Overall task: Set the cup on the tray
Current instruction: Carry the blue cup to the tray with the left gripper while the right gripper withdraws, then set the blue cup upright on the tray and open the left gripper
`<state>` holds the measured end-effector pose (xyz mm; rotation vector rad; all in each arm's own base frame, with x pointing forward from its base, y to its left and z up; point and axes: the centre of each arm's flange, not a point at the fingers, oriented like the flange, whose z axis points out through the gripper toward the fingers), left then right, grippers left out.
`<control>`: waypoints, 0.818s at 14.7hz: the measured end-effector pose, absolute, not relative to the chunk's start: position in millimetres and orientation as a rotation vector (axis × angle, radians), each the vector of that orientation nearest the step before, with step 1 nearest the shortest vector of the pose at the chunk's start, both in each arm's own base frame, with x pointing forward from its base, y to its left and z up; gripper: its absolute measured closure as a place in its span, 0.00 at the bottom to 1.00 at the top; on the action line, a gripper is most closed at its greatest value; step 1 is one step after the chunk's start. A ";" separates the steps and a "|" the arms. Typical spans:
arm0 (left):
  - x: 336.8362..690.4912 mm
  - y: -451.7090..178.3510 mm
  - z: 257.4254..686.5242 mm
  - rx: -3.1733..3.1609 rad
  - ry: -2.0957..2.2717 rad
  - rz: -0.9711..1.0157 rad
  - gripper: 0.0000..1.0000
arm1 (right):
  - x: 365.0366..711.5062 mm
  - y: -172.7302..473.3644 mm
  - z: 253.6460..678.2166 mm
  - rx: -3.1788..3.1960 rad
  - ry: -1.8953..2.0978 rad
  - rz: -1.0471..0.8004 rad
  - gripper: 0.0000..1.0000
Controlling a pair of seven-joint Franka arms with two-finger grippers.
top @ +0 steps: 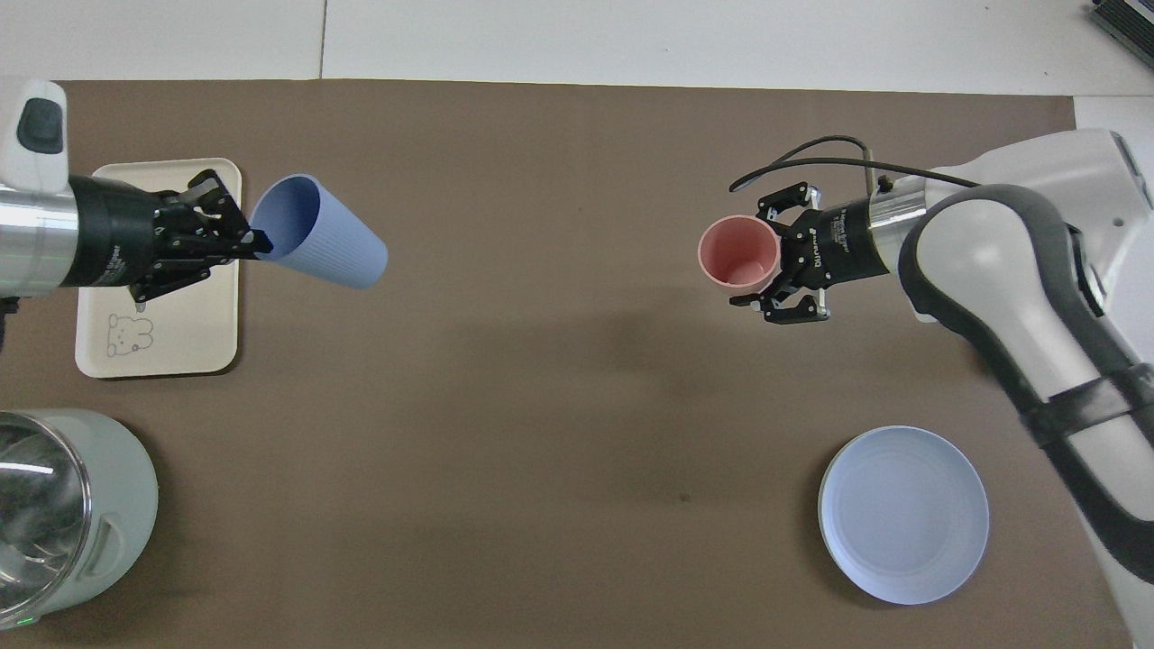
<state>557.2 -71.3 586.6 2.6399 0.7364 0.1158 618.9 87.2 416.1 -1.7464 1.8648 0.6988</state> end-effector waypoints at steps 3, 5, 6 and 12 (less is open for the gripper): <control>556.9 37.4 540.1 2.728 0.567 0.173 0.95 | 618.6 12.4 382.5 -1.644 1.857 0.724 0.23; 561.1 88.0 506.7 2.793 0.480 0.220 0.95 | 615.5 -24.9 354.9 -1.600 1.808 0.774 0.23; 566.5 103.6 491.2 2.827 0.441 0.252 0.95 | 613.9 -40.1 339.4 -1.582 1.785 0.797 0.23; 588.2 137.7 419.9 2.892 0.361 0.380 0.95 | 607.3 -90.1 274.7 -1.559 1.729 0.842 0.23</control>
